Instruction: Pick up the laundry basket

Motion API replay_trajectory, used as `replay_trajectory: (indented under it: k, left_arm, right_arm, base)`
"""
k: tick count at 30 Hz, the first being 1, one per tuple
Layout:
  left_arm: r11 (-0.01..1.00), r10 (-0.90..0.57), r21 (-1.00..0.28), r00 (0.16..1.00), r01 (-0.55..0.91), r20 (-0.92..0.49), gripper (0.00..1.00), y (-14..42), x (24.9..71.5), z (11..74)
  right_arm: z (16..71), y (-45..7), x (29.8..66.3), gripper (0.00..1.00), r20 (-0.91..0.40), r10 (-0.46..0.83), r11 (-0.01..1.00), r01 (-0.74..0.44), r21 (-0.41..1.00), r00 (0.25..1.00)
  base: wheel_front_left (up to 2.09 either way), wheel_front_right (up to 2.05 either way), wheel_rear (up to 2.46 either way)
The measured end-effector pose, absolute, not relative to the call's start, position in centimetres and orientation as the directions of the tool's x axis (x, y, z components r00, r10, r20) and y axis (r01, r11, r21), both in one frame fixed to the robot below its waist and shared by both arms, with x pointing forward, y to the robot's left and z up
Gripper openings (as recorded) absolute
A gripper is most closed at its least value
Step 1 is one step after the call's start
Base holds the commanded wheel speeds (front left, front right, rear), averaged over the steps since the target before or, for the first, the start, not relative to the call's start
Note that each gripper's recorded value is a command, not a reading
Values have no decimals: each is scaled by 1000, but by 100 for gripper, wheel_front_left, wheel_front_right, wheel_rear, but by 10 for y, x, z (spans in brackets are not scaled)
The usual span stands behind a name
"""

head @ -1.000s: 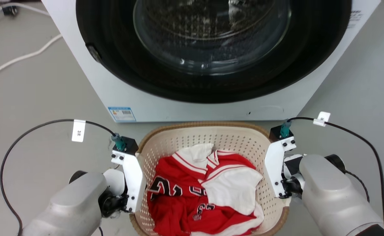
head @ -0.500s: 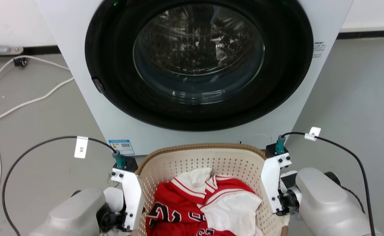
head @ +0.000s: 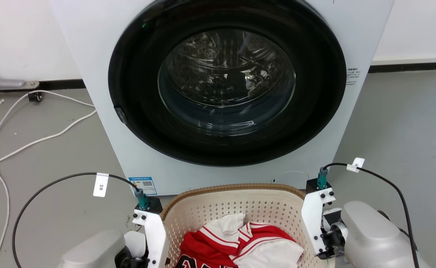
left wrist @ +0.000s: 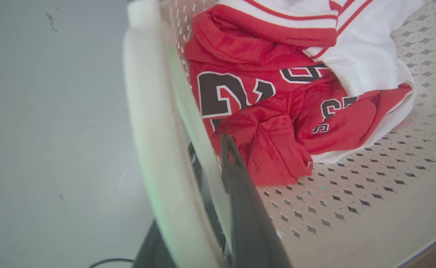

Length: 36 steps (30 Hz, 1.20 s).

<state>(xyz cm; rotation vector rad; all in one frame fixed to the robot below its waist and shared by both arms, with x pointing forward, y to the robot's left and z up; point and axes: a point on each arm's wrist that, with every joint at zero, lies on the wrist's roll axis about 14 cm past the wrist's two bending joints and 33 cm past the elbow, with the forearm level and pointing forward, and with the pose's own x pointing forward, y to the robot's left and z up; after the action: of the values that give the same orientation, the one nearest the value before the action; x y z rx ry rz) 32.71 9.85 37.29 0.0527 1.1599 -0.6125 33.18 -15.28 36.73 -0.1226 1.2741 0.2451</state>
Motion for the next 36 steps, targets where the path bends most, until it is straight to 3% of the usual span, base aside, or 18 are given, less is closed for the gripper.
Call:
replay_trajectory:
  k: [36]
  left_arm:
    - [838, -425, -286, 228, 465, -876, 0, 96, 319, 372]
  right_arm:
    - [368, -153, 322, 0, -967, 121, 965, -253, 62, 225]
  base:
    - [0, 0, 0]
